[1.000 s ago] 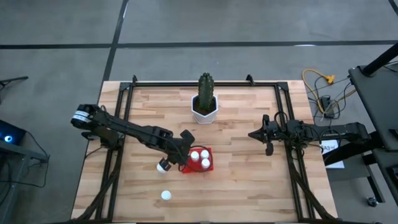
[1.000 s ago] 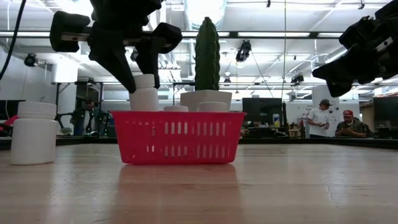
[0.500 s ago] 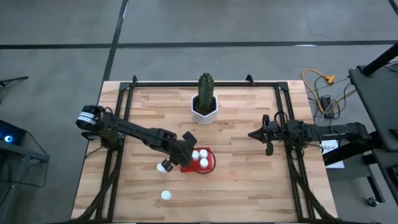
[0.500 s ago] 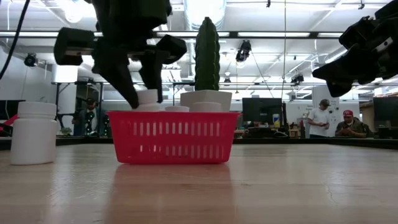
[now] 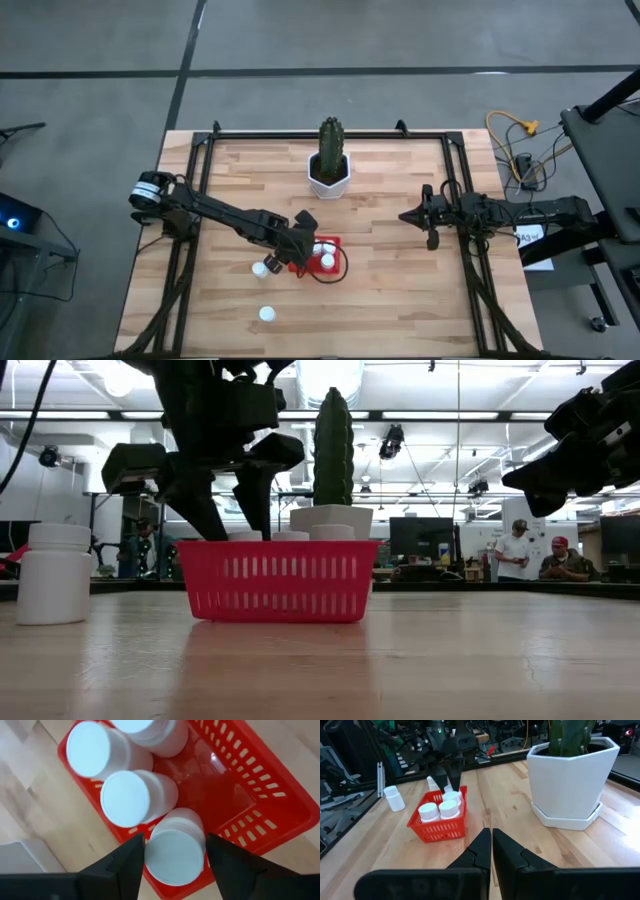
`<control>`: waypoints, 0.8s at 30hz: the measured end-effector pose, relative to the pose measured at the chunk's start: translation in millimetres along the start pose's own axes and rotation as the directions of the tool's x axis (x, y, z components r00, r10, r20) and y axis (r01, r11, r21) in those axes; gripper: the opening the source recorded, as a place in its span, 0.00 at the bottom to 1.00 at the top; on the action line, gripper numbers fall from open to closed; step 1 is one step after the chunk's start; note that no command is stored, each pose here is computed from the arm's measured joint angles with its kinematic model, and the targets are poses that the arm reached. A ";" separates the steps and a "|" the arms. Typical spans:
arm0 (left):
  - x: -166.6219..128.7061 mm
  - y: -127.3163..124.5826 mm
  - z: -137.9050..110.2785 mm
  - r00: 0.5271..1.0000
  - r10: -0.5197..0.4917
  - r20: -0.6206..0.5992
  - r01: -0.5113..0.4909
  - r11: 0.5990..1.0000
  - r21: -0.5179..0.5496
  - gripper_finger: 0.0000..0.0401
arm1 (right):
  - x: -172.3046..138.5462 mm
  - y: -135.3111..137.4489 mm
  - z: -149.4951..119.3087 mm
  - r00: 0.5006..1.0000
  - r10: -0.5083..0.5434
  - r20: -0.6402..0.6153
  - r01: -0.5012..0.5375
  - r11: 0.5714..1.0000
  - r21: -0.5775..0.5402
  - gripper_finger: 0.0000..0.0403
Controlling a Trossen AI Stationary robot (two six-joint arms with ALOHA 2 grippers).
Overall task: Pick and place pill bottles into a basket
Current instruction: Put the white pill bottle into the red bin
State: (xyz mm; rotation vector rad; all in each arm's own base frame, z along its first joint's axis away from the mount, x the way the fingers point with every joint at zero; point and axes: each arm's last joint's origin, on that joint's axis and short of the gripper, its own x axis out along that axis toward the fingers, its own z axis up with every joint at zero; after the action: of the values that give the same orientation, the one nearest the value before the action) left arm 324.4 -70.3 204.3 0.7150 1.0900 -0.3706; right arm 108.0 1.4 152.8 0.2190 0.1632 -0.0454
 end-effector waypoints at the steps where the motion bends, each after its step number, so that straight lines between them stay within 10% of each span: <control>1: 0.0 0.0 0.0 1.000 0.002 -0.001 -0.002 1.000 0.000 0.48 | 0.0 0.0 -0.1 1.000 0.001 -0.001 -0.001 1.000 -0.001 0.02; 24: -8.1 6.2 6.7 0.998 0.070 0.001 -0.070 0.997 -0.027 0.49 | 0.0 0.0 -0.1 1.000 0.001 -0.002 -0.001 1.000 0.001 0.02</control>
State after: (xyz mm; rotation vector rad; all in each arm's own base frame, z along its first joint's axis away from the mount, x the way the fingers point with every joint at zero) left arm 329.1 -70.9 215.6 0.7272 1.0632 -0.2959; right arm 108.0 1.5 152.7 0.2197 0.1647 -0.0441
